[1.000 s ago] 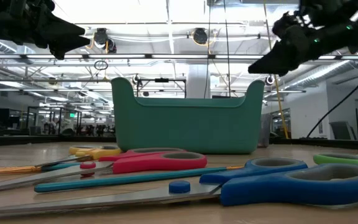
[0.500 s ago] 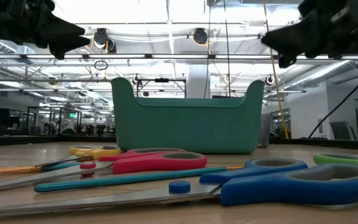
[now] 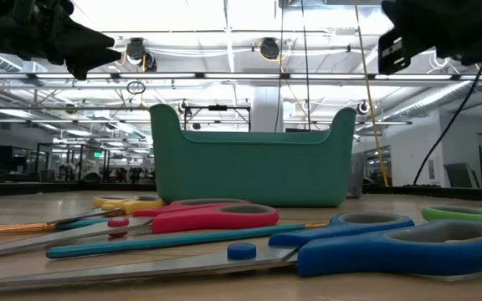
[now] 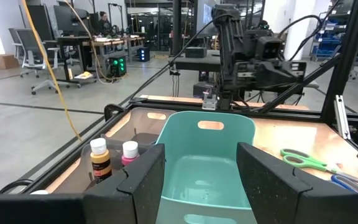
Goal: Pick & Place Paint Supplies
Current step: Put the green scissors into the green bin
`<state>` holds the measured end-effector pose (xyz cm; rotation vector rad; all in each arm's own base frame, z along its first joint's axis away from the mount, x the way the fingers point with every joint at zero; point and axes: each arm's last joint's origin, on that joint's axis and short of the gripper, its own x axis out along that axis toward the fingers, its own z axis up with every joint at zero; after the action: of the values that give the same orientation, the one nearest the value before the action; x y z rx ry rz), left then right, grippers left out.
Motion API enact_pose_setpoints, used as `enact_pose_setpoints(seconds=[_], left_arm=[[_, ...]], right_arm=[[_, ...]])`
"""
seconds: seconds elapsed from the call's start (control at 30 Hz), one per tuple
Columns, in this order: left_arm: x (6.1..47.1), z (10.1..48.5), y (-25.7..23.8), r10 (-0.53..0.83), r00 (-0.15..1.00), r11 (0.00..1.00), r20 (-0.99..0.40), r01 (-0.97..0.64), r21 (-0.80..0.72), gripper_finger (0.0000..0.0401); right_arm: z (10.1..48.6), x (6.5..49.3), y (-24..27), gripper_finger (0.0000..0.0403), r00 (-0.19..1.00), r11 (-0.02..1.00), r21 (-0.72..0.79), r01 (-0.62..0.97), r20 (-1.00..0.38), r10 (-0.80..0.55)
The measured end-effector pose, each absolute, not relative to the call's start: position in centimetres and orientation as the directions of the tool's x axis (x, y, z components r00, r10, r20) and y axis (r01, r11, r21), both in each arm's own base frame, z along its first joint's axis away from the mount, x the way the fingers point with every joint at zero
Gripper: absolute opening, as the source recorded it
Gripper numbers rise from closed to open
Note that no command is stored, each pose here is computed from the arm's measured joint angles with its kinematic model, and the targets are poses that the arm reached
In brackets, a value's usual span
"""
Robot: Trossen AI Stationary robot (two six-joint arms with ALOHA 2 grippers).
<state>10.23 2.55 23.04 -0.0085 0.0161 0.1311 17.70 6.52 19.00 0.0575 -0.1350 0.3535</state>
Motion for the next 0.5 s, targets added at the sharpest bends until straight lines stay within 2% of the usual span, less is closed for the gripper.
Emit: enact_pose_setpoints(seconds=[0.13,0.27,0.37,0.5], left_arm=[[10.2,23.0,2.5,0.131,0.991,0.991,-0.017,-0.131,-0.007,0.0207],[10.2,23.0,2.5,0.131,0.991,0.991,-0.017,-0.131,-0.007,0.0207],[10.2,23.0,2.5,0.131,0.991,0.991,-0.017,-0.131,-0.007,0.0207],[10.2,23.0,2.5,0.13,0.991,0.991,-0.017,-0.131,-0.007,0.0207]], right_arm=[[19.4,18.9,8.4,0.0061,0.906,0.911,0.059,-0.409,0.15,0.397],[20.5,21.2,10.9,0.0063,0.887,0.881,0.106,-0.461,0.094,0.452],[21.6,23.1,13.1,0.0075,0.884,0.878,0.119,-0.464,-0.01,0.468],[22.9,25.1,16.1,0.0112,0.877,0.897,0.097,-0.432,-0.188,0.443]])
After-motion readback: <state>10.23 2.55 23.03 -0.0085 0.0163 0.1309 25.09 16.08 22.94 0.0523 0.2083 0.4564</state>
